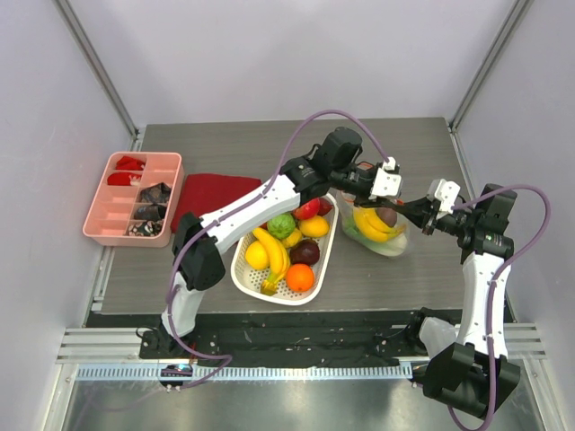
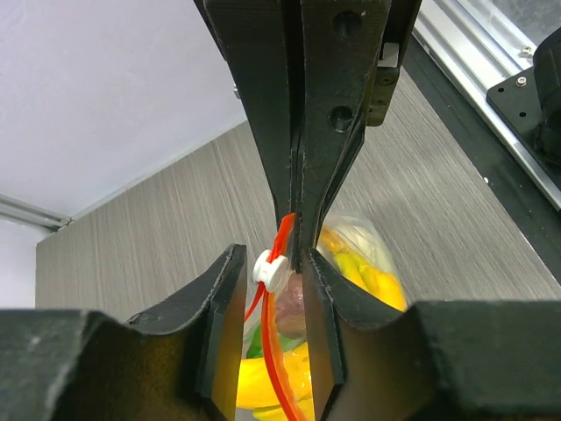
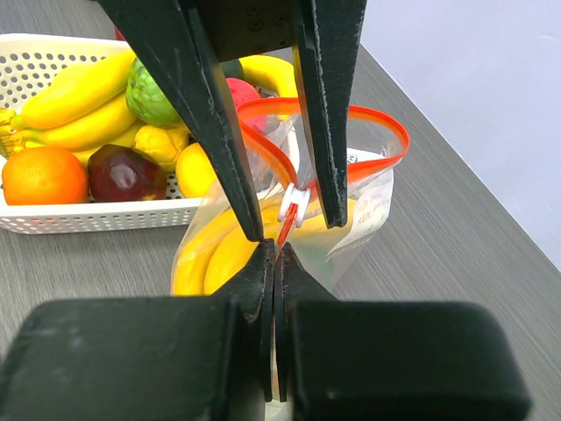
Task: Place the food in the zip-top bag and seal the zipper
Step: Zip the zipper food storage bag at the center of the board.
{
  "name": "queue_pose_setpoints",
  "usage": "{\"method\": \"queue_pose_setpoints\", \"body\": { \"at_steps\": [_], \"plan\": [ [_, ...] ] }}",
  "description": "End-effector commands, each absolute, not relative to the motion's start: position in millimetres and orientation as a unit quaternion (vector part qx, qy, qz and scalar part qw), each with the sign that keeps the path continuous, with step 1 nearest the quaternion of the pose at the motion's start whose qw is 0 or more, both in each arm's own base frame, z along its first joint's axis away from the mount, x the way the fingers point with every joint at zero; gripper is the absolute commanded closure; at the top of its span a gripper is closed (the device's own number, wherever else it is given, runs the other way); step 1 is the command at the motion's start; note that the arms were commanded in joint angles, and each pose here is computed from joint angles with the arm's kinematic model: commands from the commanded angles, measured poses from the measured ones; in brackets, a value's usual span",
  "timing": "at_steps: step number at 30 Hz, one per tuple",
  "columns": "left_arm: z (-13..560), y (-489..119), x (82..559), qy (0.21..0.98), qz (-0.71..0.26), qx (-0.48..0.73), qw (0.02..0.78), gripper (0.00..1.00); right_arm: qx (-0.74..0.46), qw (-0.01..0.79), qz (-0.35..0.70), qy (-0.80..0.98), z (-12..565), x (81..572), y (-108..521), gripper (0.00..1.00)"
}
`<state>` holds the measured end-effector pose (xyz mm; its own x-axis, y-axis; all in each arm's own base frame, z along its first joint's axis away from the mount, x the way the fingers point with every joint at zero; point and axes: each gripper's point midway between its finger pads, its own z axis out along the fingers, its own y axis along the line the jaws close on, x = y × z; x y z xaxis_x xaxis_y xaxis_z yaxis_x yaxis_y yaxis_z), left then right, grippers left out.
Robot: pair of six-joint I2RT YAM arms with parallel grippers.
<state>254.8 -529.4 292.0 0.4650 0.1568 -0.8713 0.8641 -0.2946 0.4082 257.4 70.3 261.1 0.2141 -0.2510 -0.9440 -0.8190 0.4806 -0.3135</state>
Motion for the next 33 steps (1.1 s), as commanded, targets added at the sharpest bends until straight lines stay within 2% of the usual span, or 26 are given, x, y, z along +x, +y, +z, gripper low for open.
{"method": "queue_pose_setpoints", "body": {
  "at_steps": [1, 5, 6, 8, 9, 11, 20, 33],
  "plan": [
    [302, -532, 260, 0.341, -0.366, 0.713, 0.491, 0.65, -0.483, 0.648, 0.211, 0.549, 276, 254, 74, 0.99],
    [299, -529, 266, 0.347, -0.364, 0.713, 0.489, 0.77, -0.482, 0.647, 0.21, 0.552, 276, 254, 74, 0.99],
    [299, -527, 268, 0.346, -0.363, 0.713, 0.489, 0.82, -0.483, 0.648, 0.207, 0.55, 277, 254, 74, 0.99],
    [299, -525, 270, 0.347, -0.361, 0.714, 0.49, 0.88, -0.481, 0.648, 0.207, 0.554, 276, 254, 73, 0.99],
    [296, -523, 273, 0.352, -0.36, 0.713, 0.488, 0.94, -0.48, 0.647, 0.207, 0.555, 275, 254, 73, 0.99],
    [293, -521, 276, 0.357, -0.358, 0.713, 0.486, 1.0, -0.48, 0.646, 0.208, 0.556, 274, 255, 72, 0.99],
    [252, -507, 307, 0.395, -0.325, 0.723, 0.465, 1.0, -0.48, 0.648, 0.201, 0.556, 279, 256, 71, 0.99],
    [232, -461, 340, 0.439, -0.29, 0.723, 0.449, 1.0, -0.461, 0.65, 0.193, 0.573, 278, 264, 56, 0.99]
  ]
}}
